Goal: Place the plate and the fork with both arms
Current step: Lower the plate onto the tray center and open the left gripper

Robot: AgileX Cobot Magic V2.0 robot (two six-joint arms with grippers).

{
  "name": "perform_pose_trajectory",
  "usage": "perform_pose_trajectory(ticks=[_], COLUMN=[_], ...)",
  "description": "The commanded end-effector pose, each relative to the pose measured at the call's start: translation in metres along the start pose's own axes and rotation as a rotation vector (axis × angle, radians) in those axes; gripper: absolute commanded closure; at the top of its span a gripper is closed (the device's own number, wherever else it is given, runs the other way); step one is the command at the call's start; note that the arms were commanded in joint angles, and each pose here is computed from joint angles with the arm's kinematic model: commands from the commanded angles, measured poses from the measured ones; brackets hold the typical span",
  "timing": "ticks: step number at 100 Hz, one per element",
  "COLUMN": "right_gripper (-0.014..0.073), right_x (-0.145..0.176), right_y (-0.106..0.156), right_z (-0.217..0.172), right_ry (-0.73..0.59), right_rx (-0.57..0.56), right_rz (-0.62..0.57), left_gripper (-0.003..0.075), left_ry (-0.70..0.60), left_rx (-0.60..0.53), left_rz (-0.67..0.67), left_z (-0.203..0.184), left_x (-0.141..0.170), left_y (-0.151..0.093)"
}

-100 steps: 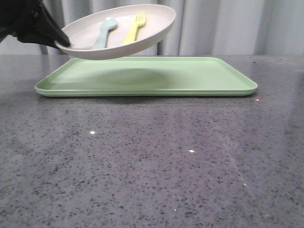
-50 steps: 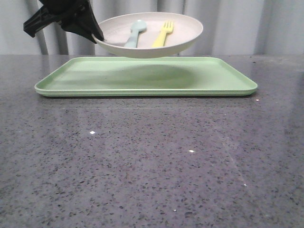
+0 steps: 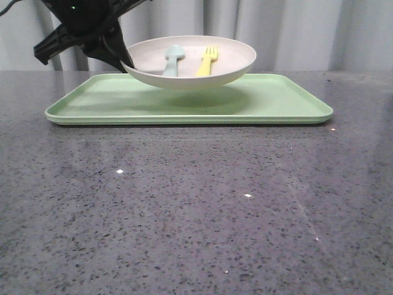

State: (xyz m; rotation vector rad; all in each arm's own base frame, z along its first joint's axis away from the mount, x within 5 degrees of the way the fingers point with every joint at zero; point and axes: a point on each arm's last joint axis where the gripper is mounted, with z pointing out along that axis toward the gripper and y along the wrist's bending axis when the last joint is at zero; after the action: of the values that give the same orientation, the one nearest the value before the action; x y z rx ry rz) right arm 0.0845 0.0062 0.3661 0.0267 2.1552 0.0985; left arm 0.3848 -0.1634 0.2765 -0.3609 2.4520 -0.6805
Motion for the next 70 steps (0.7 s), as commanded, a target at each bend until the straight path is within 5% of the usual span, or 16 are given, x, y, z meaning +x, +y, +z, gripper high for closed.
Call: perform_pose_trajectory(ticks=[1, 70], right_gripper=[0.0084, 0.0084], right_x=[-0.014, -0.014], right_y=[0.000, 0.000], right_z=[-0.004, -0.004], right_ry=[-0.084, -0.081], right_rx=[0.003, 0.003], right_rz=[-0.012, -0.012], left_gripper=[0.0741, 0.0741], left_ry=[-0.104, -0.073], left_rx=[0.099, 0.048], left_rz=[-0.026, -0.015], left_z=[-0.019, 0.002], left_x=[-0.011, -0.006], left_y=[-0.022, -0.015])
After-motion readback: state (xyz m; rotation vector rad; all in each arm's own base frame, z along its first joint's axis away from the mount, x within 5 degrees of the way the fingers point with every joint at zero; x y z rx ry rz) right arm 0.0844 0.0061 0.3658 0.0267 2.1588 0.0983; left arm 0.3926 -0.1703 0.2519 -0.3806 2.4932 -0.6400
